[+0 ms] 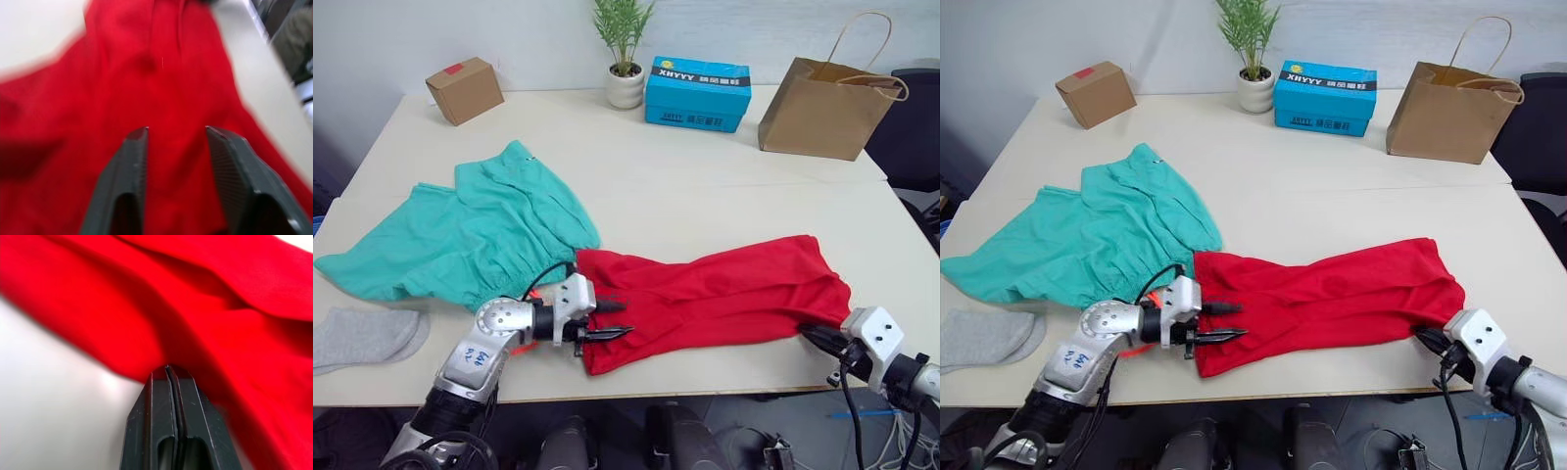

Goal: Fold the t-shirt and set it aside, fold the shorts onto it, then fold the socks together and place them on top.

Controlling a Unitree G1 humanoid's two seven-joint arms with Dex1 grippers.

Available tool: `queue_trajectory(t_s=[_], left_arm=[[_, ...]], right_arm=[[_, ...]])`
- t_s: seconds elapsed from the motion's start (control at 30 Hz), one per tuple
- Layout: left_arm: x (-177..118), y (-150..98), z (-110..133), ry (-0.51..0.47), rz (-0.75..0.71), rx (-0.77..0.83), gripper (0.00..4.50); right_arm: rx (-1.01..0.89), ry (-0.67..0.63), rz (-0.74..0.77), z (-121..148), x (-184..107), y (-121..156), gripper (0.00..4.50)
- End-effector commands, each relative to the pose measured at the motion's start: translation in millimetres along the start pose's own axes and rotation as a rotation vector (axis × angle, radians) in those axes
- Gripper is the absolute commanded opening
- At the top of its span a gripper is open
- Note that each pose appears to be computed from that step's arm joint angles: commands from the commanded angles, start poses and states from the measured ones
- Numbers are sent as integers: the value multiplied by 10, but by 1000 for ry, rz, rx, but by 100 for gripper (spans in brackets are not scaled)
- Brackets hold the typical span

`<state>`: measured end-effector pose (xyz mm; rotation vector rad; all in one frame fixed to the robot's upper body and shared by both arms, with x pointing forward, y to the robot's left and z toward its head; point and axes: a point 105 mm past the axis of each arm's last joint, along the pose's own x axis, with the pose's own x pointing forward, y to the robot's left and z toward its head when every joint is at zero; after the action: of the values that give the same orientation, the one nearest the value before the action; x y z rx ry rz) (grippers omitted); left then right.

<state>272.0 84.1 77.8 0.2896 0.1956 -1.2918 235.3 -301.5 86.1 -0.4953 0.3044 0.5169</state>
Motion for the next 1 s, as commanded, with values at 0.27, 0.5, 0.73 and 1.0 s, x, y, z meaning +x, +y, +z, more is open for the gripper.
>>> queue_trajectory(t_s=[0.27,0.5,0.73,1.0], left_arm=[[27,-93,-320,123,22,-74,5],[12,-85,-268,108,26,-75,5],[-56,-68,56,-49,17,-32,5],[-74,-43,131,-80,29,-27,5]], right_arm=[[8,4,-167,16,-163,-634,0],[18,25,-250,10,-198,-952,0],[98,-247,-196,503,-260,-842,0],[180,-261,36,620,139,112,0]])
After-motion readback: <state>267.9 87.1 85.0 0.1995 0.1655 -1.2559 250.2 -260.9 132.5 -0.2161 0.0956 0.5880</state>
